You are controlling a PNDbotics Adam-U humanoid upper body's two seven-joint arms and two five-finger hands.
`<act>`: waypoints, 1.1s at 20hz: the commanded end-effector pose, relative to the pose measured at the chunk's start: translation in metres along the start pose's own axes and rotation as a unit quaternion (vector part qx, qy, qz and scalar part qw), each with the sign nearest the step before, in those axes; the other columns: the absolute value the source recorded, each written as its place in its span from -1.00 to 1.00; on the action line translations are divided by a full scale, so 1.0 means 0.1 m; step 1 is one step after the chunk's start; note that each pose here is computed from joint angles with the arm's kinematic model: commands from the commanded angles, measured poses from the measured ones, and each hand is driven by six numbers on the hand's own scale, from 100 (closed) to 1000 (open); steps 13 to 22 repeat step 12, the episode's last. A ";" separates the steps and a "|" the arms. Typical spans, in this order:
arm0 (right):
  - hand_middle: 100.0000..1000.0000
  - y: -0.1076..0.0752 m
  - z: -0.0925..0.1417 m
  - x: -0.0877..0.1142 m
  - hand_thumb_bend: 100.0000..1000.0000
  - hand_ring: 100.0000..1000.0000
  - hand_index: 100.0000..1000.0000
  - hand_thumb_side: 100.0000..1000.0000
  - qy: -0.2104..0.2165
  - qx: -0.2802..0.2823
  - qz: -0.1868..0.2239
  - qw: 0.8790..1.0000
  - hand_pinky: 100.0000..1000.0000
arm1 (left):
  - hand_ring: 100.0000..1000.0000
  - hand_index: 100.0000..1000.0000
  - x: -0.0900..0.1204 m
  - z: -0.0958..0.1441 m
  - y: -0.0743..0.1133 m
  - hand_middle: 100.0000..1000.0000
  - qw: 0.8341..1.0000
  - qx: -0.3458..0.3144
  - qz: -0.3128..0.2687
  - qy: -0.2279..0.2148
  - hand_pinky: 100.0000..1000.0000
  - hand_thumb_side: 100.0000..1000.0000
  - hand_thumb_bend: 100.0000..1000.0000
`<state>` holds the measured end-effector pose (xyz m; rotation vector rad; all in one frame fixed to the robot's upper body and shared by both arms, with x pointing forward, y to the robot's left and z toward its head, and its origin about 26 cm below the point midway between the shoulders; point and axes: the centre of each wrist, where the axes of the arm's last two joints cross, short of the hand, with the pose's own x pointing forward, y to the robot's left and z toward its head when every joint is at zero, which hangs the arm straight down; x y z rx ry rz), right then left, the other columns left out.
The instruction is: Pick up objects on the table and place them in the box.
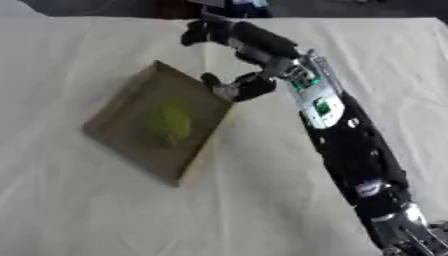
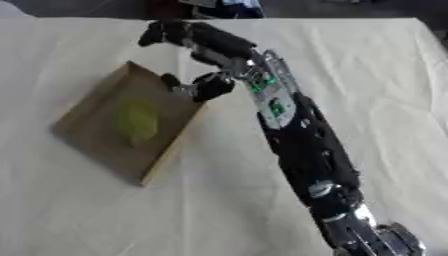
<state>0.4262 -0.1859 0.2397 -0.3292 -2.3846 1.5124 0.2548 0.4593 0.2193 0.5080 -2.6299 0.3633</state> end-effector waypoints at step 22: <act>0.64 -1.54 1.41 0.44 -1.00 0.80 0.90 -1.00 0.026 -0.339 -0.021 0.940 0.68 | 0.70 0.60 0.14 -0.05 0.13 0.31 0.999 0.007 -0.040 -0.019 0.71 0.10 -1.00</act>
